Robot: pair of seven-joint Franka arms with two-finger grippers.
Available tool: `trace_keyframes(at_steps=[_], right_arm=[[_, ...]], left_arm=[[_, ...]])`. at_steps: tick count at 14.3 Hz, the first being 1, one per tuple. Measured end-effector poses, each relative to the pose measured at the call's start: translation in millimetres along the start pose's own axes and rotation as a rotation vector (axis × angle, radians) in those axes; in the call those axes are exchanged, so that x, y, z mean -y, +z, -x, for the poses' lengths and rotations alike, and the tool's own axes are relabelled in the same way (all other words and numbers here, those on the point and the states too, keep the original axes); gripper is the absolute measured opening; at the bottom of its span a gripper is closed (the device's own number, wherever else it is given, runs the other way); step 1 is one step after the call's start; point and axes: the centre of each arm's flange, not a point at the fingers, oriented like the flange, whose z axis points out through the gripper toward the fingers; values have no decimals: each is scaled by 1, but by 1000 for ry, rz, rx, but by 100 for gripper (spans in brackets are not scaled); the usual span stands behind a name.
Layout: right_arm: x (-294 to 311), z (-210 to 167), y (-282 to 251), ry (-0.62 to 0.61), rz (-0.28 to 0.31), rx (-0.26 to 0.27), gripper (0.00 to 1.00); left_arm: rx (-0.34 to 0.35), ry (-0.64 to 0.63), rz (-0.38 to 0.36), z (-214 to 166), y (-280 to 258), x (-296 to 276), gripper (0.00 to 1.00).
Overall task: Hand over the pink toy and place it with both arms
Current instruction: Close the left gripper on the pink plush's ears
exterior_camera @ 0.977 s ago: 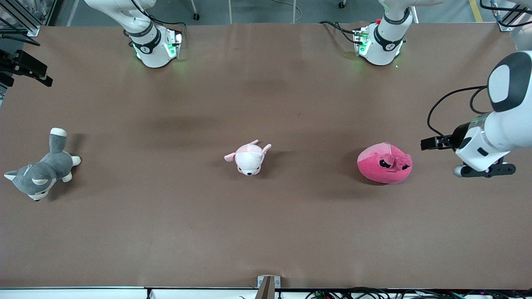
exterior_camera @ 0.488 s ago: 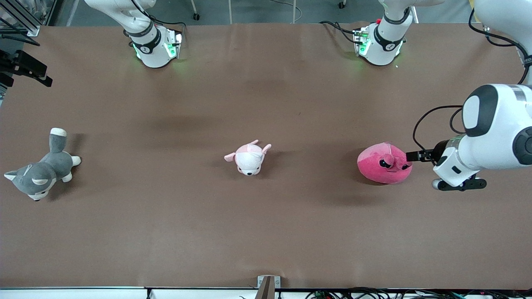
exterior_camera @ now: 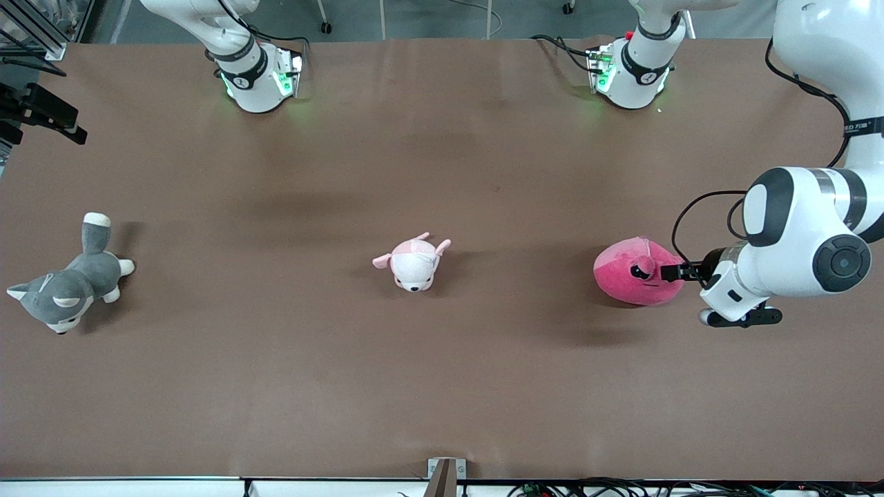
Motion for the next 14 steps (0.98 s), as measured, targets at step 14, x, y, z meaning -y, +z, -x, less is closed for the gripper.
trace_keyframes(at_steps=[14], right_arm=[[0,-4,-3,-1,1,-36,100]], left_arm=[[29,16,1,-3,19,-11,61]])
